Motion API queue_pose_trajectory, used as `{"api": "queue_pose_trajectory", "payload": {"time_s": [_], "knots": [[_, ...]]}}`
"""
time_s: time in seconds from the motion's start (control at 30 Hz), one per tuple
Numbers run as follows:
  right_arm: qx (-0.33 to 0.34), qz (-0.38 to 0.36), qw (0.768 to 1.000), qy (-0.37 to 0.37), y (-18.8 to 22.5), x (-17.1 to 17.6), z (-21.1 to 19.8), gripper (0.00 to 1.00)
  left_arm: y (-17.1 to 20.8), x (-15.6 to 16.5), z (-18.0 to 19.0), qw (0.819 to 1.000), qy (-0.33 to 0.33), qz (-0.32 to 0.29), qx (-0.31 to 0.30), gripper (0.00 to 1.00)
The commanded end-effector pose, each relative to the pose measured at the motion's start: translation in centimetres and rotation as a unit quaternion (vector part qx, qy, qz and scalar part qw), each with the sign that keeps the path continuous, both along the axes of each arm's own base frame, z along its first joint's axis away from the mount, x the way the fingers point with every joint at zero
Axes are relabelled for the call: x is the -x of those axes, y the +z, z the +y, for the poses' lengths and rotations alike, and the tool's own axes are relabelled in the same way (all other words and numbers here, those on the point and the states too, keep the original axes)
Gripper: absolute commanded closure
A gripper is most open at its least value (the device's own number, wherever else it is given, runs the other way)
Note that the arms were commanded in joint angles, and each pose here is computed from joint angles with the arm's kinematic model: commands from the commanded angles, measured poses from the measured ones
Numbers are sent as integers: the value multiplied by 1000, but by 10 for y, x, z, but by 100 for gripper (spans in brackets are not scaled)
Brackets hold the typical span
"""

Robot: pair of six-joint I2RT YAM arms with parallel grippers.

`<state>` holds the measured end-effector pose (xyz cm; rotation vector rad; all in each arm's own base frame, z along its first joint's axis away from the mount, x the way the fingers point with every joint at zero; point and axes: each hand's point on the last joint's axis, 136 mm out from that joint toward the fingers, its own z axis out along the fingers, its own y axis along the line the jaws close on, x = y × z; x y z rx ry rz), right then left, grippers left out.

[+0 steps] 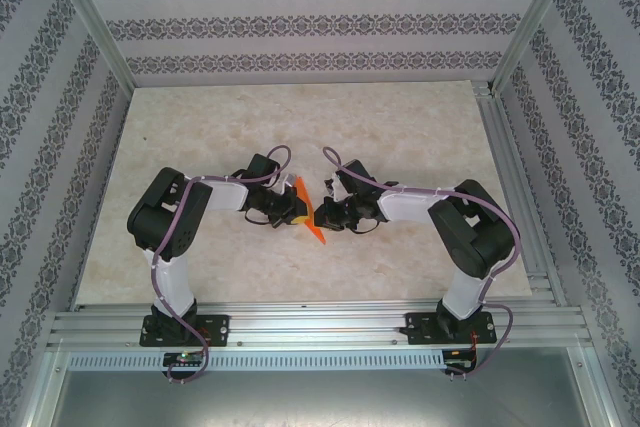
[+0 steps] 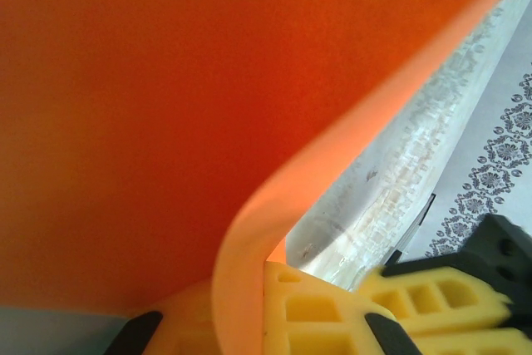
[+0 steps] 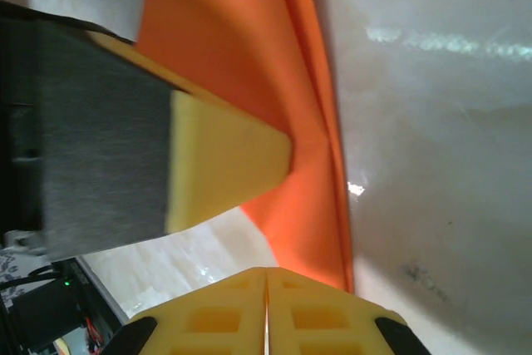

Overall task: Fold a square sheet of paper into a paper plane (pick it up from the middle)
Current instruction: Fold the wing for the fifth time at the center of the table.

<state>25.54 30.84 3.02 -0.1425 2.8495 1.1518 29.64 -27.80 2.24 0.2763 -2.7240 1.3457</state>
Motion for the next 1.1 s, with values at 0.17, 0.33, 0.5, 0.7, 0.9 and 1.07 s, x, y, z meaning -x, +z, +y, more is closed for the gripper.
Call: {"api": "queue_pose_trajectory", "payload": {"time_s": [0.17,0.33,0.5,0.7,0.9,1.07], "knots": [[48,39,998,17,-43,22,-1,92,-16,1,13,1000,11,14,-22,98],[60,43,997,13,-50,27,-7,92,-5,-4,20,999,21,0,-40,89],[63,46,997,13,-53,28,-8,92,14,-11,36,996,43,-27,-70,80],[64,47,997,15,-55,27,-7,92,30,-10,54,991,69,-41,-106,73],[62,45,997,14,-56,26,-5,93,63,-13,47,992,90,-65,-60,86],[62,46,997,11,-58,25,-6,93,82,-10,29,994,78,-71,-23,92]]}}
